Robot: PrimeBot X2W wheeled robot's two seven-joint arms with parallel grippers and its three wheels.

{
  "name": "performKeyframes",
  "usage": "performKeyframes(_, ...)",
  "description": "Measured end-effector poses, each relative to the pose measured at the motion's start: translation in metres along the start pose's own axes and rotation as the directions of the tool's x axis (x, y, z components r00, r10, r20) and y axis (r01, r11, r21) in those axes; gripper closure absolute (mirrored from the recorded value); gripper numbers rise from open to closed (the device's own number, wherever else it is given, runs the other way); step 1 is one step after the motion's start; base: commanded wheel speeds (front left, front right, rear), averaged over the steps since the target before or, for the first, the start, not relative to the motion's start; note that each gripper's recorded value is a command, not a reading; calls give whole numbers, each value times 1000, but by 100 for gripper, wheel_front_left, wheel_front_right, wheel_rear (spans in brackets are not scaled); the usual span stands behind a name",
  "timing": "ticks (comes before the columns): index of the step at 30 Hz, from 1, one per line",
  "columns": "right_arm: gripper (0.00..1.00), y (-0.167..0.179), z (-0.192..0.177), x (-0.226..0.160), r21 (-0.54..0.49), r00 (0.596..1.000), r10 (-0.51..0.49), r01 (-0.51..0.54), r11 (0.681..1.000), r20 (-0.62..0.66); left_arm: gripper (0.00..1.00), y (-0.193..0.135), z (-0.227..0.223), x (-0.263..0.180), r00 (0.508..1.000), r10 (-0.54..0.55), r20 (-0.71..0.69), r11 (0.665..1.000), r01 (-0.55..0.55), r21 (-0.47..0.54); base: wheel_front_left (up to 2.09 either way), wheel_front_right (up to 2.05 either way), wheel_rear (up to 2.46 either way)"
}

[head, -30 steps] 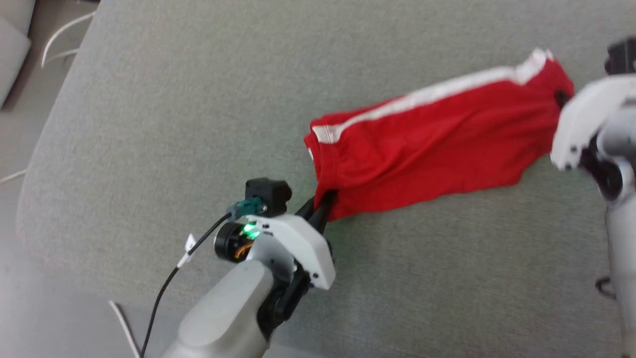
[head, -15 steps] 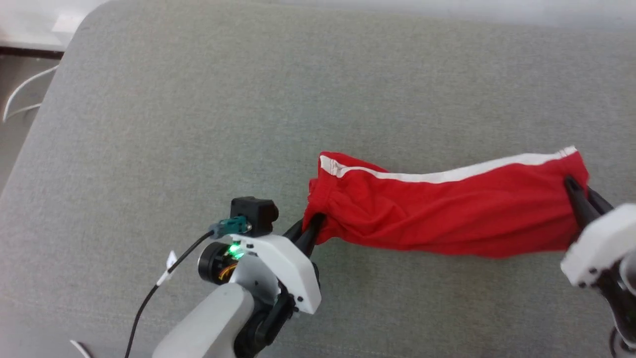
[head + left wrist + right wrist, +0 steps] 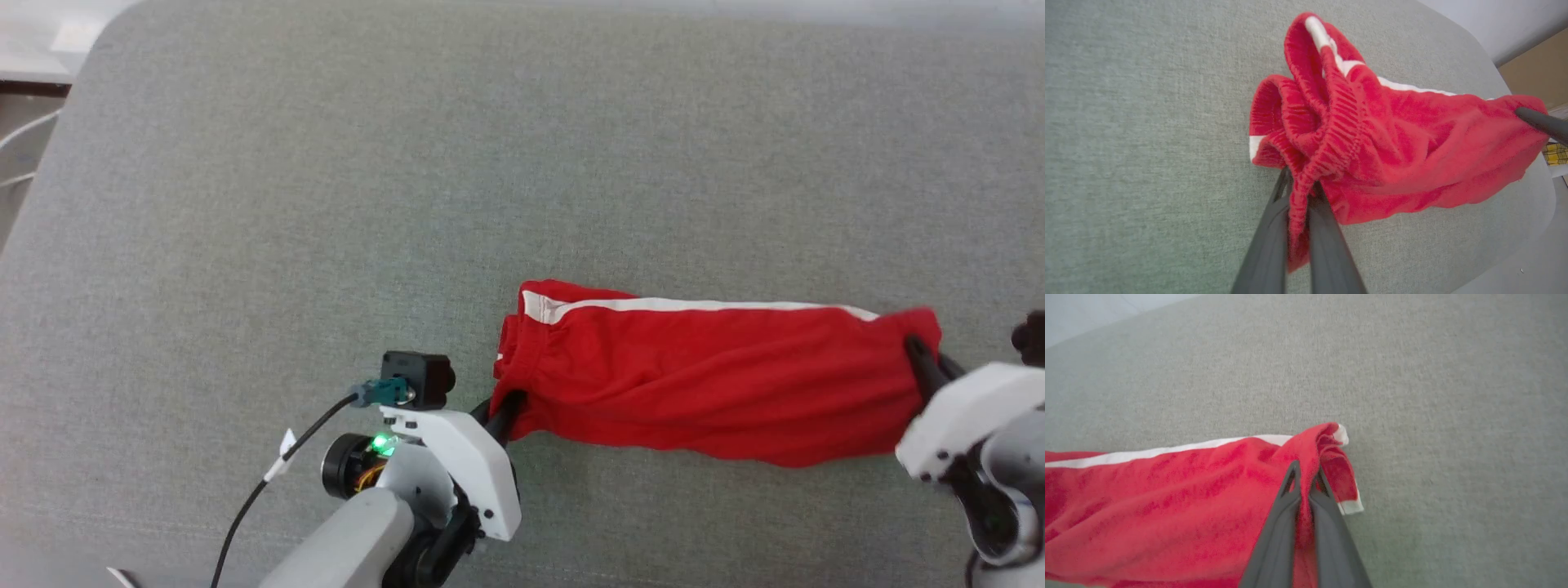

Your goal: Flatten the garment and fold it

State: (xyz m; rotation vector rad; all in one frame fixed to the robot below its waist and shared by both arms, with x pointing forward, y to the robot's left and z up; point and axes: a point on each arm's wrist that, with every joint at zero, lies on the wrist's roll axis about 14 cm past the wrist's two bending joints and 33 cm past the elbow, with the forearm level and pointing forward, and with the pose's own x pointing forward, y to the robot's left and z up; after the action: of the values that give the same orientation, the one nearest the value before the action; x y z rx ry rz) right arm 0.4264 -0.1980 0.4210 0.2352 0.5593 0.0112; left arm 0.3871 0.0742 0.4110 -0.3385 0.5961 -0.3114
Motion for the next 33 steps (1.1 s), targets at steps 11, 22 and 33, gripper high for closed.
performKeyframes(11,100,1,-6,27,-21,998,-14,15,1000,67,100,13,-18,14,998,45,-46,999,-46,-22,0,0,0)
performKeyframes(22,0,-20,-22,8,17,997,-66,65,998,26,0,16,4,3,996,55,75,998,-53,-31,0,0,0)
performKeyframes(33,0,-22,7,-41,-19,975,-63,69,997,215,0,35,86,-46,867,102,488,993,-118,3,0,0,0)
